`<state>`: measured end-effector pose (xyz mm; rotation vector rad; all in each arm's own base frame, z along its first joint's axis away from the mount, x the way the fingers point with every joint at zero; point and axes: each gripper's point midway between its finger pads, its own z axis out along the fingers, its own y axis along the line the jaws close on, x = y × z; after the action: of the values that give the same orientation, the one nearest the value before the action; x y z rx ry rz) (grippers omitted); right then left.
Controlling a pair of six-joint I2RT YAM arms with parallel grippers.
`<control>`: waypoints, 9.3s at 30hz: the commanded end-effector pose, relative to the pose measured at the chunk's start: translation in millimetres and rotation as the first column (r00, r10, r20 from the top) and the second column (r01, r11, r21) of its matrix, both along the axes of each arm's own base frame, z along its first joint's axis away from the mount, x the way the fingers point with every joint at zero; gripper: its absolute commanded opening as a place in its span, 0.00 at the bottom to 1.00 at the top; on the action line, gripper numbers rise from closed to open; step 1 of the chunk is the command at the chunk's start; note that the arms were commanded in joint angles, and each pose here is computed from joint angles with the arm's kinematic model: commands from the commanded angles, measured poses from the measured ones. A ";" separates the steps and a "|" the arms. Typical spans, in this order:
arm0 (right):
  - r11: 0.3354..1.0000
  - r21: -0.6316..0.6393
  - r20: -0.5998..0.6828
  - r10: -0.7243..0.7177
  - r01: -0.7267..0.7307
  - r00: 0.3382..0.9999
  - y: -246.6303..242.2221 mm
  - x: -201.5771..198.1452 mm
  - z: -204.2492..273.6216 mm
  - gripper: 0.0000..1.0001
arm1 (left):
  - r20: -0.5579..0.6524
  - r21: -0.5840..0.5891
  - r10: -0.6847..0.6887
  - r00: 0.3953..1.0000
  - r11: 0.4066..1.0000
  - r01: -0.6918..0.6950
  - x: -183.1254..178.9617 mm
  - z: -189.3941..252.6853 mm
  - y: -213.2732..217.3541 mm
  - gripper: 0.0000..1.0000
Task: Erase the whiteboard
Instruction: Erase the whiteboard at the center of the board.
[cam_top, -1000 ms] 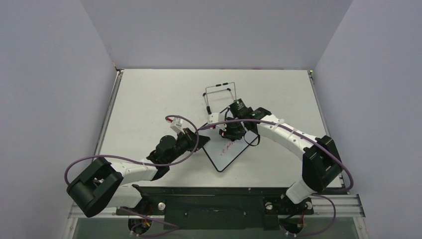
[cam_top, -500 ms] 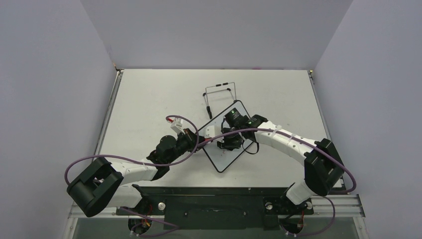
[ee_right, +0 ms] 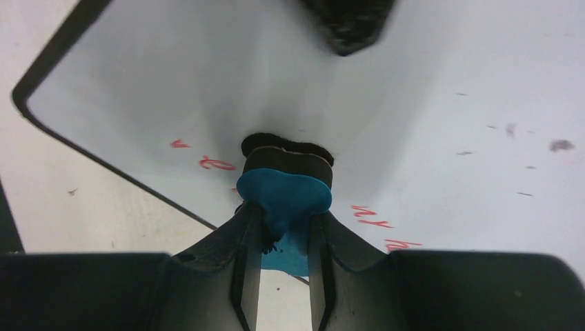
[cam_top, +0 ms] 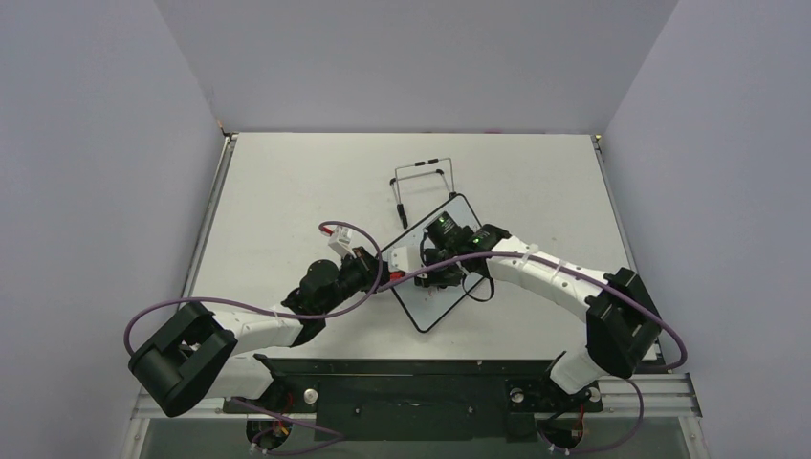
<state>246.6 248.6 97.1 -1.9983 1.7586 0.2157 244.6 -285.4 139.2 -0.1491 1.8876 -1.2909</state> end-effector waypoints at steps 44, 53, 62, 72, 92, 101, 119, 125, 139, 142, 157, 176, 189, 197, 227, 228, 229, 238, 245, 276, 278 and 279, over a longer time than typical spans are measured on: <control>0.997 0.056 -0.090 0.063 -0.058 0.994 9.1 -20.7 -6.6 0.00 | 0.187 -0.213 -0.061 0.980 0.972 0.101 -8.9 84.5 -13.4 0.00; 0.991 0.073 -0.081 -0.106 0.112 0.991 -23.2 32.0 -1.2 0.00 | 0.186 -0.214 -0.063 0.980 0.971 0.104 -9.8 84.6 -13.3 0.00; 0.987 0.145 -0.052 -0.064 0.071 0.997 17.2 36.4 23.3 0.00 | 0.186 -0.209 -0.066 0.980 0.972 0.105 -9.1 85.0 -14.3 0.00; 0.999 0.024 -0.088 -0.030 0.032 0.996 -24.7 8.7 -17.4 0.00 | 0.194 -0.199 -0.066 0.979 0.974 0.105 -10.1 86.7 -13.0 0.00; 0.995 0.096 -0.062 0.037 -0.031 0.997 11.2 1.9 13.0 0.00 | 0.195 -0.206 -0.078 0.978 0.971 0.118 -10.0 89.6 -16.4 0.00; 0.993 0.073 -0.058 -0.086 0.090 0.995 -29.7 23.4 6.8 0.00 | 0.207 -0.192 -0.066 0.976 0.976 0.106 -10.1 90.4 -12.9 0.00; 0.996 0.089 -0.112 0.020 -0.010 0.994 -2.3 -12.4 3.3 0.00 | 0.222 -0.172 -0.086 0.971 0.977 0.126 -12.4 92.1 -14.6 0.00; 0.996 0.071 -0.123 -0.043 0.052 0.991 -25.5 -1.6 -1.6 0.00 | 0.231 -0.148 -0.091 0.969 0.981 0.127 -13.7 90.1 -13.3 0.00; 0.990 0.128 -0.108 -0.051 0.064 0.993 0.7 19.6 18.3 0.00 | 0.235 -0.107 -0.107 0.966 0.985 0.135 -13.5 88.8 -14.8 0.00; 0.997 0.079 -0.140 -0.006 0.018 0.990 -5.7 -6.8 0.2 0.00 | 0.240 -0.107 -0.108 0.965 0.985 0.137 -13.8 90.6 -14.8 0.00; 0.979 0.104 -0.042 -0.171 0.175 0.984 -24.1 61.9 22.4 0.00 | 0.243 -0.105 -0.117 0.963 0.984 0.146 -14.1 90.5 -16.7 0.00; 0.985 0.067 -0.049 -0.156 0.159 0.987 -45.4 37.3 4.6 0.00 | 0.247 -0.121 -0.128 0.960 0.979 0.161 -16.8 91.7 -18.4 0.00; 0.991 0.116 -0.045 -0.060 0.065 0.997 -10.0 20.0 16.7 0.00 | 0.239 -0.131 -0.133 0.962 0.977 0.167 -16.6 90.3 -20.4 0.00; 0.990 0.062 -0.063 -0.126 0.130 0.990 -44.1 23.5 0.2 0.00 | 0.242 -0.133 -0.130 0.962 0.977 0.165 -17.6 90.7 -18.7 0.00; 0.980 0.071 -0.034 -0.185 0.187 0.982 -37.9 72.6 21.3 0.00 | 0.243 -0.118 -0.147 0.959 0.977 0.180 -18.0 90.8 -22.2 0.00; 0.978 0.084 -0.033 -0.188 0.190 0.982 -33.0 75.5 25.7 0.00 | 0.243 -0.117 -0.147 0.959 0.977 0.180 -17.9 90.8 -22.4 0.00; 0.978 0.093 -0.038 -0.181 0.184 0.983 -29.5 74.2 27.1 0.00 | 0.242 -0.117 -0.147 0.959 0.977 0.179 -17.8 90.7 -22.1 0.00; 0.999 0.001 -0.133 -0.049 0.049 0.990 -31.0 6.7 -15.8 0.00 | 0.246 -0.115 -0.153 0.957 0.976 0.185 -18.0 90.1 -23.1 0.00; 0.987 0.011 -0.103 -0.158 0.160 0.982 -55.9 47.3 -6.9 0.00 | 0.245 -0.113 -0.154 0.957 0.976 0.186 -19.5 88.9 -22.0 0.00; 0.976 0.088 -0.066 -0.196 0.202 0.978 -50.0 84.7 19.4 0.00 | 0.237 -0.113 -0.162 0.958 0.975 0.193 -20.5 86.5 -25.0 0.00; 0.975 0.104 -0.065 -0.189 0.195 0.980 -41.9 85.1 23.6 0.00 | 0.238 -0.113 -0.164 0.957 0.974 0.196 -20.6 86.6 -25.9 0.00; 0.978 0.102 -0.071 -0.177 0.184 0.982 -37.2 80.7 22.3 0.00 | 0.237 -0.112 -0.166 0.957 0.974 0.197 -20.5 85.8 -26.5 0.00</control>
<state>311.1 183.2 101.2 -1.7971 2.0154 0.2991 233.2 -288.2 144.6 -0.0179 1.9104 -1.2850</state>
